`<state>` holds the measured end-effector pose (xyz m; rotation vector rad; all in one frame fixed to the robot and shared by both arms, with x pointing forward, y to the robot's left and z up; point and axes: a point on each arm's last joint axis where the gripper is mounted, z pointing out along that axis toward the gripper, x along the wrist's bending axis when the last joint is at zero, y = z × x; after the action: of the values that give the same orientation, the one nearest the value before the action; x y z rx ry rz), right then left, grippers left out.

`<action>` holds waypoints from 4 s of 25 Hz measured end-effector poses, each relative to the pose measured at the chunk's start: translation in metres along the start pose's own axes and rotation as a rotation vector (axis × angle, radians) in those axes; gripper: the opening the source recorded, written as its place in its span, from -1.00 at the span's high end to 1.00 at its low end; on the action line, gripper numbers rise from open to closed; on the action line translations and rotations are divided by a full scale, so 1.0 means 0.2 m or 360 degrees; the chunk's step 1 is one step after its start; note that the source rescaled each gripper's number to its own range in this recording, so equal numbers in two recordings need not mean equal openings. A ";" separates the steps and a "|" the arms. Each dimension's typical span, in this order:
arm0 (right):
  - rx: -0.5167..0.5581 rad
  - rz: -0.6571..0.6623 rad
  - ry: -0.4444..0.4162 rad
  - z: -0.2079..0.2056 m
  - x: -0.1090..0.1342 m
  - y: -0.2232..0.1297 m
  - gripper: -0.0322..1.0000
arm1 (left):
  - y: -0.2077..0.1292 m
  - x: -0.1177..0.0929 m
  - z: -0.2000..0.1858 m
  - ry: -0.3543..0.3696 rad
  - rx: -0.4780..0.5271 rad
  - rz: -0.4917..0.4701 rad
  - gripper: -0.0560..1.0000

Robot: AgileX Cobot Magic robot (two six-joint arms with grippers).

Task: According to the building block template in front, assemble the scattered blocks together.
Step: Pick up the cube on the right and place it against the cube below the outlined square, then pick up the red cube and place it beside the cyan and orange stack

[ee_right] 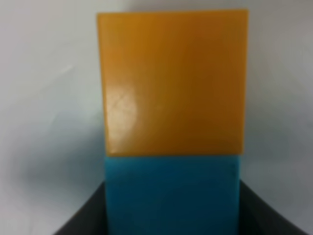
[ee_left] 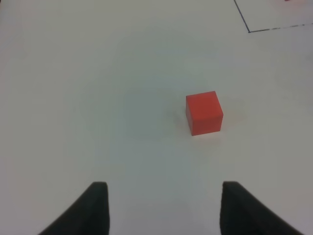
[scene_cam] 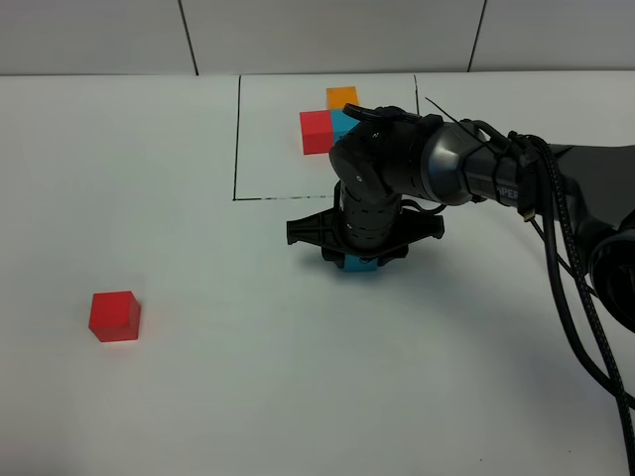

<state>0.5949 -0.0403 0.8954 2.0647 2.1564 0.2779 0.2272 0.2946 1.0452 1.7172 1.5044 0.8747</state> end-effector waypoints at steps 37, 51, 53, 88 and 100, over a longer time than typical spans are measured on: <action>-0.0032 -0.0112 0.0010 -0.12 -0.02 0.02 -0.96 | 0.00 0.00 0.00 0.0000 0.0000 0.0000 0.61; 0.0022 -0.0082 0.0012 -0.27 -0.35 -0.11 -0.99 | 0.00 0.00 0.00 0.0000 0.0000 0.0000 0.61; 0.0002 -0.0077 0.0014 -0.30 -0.42 -0.15 -0.99 | 0.00 0.00 0.00 0.0000 0.0000 0.0000 0.61; -0.0659 0.0126 -0.0123 -1.09 -1.31 -0.94 -1.00 | 0.00 0.00 0.00 0.0000 -0.0001 -0.0003 0.61; -0.0912 0.0113 -0.0127 -1.28 -1.21 -1.33 -1.00 | 0.00 0.00 0.00 0.0000 -0.0001 -0.0002 0.61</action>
<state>0.2894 -0.3011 1.0778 1.7799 1.6943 0.7124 0.2273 0.2946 1.0453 1.7157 1.5047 0.8749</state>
